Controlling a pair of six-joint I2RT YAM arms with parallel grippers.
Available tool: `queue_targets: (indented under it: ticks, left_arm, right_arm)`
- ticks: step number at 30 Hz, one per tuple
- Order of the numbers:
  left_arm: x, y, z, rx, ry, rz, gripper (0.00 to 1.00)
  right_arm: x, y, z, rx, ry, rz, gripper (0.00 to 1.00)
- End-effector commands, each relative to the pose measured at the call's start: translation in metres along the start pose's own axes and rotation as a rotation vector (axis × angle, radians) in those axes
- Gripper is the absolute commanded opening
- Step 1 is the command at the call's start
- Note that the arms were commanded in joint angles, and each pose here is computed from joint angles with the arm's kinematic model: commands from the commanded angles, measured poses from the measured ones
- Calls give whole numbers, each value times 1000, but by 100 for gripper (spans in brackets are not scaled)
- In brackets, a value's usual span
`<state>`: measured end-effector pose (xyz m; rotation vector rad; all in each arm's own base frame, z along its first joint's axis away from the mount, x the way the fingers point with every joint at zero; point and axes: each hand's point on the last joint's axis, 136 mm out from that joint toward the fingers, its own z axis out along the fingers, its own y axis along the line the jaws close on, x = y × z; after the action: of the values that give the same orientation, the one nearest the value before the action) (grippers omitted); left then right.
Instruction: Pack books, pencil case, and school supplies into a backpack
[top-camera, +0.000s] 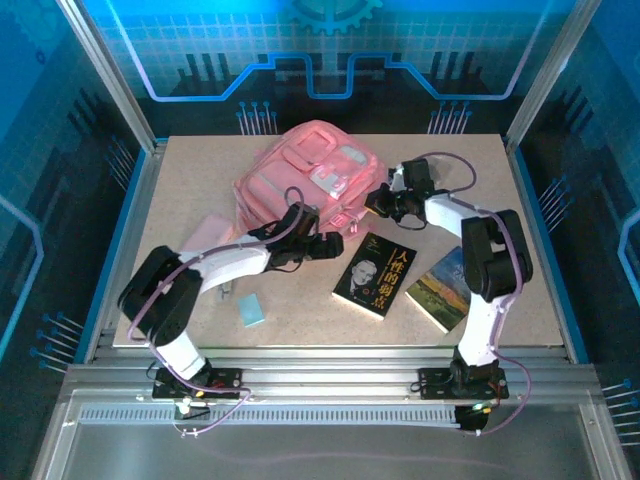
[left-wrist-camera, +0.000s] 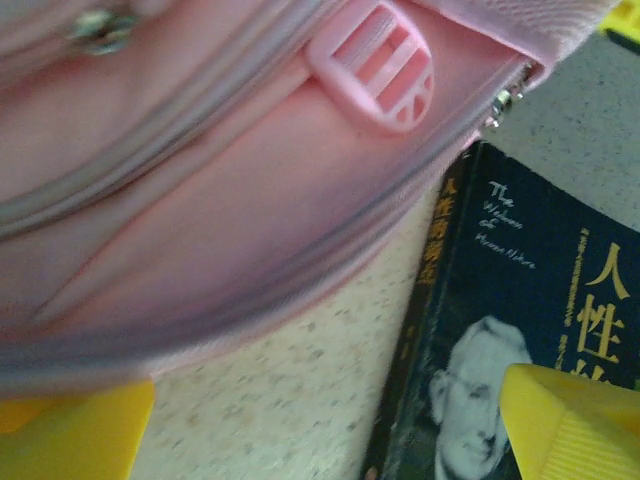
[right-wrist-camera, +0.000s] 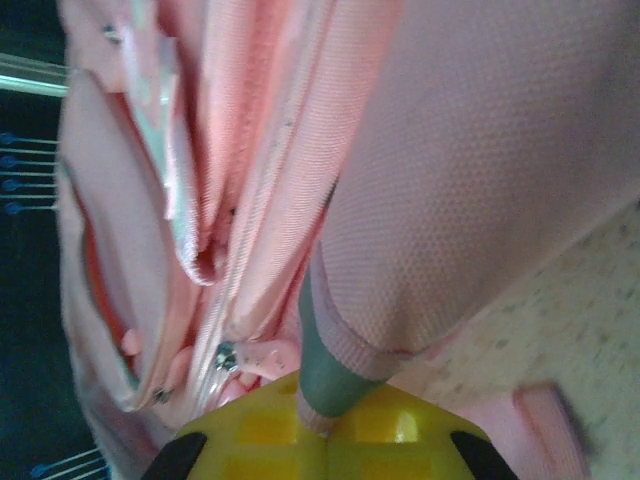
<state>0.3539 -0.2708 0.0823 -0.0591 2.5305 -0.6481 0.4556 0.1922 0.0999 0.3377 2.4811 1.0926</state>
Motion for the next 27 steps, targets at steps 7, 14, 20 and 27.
queue_targets:
  ticks: [7,14,20,27]
  left_arm:
    - [-32,-46,20,147,-50,100,72]
    - [-43,-73,14,257,-88,119,64]
    - [-41,-80,-14,181,-84,121,67]
    - [-18,-90,-32,202,-58,7,70]
  right_arm:
    - [38,41,-38,-93,79,-5,0]
    - [49,49,-45,-66,86,5,0]
    - [41,26,-41,-10,9,90,0]
    - [31,16,-27,-45,-57,220,0]
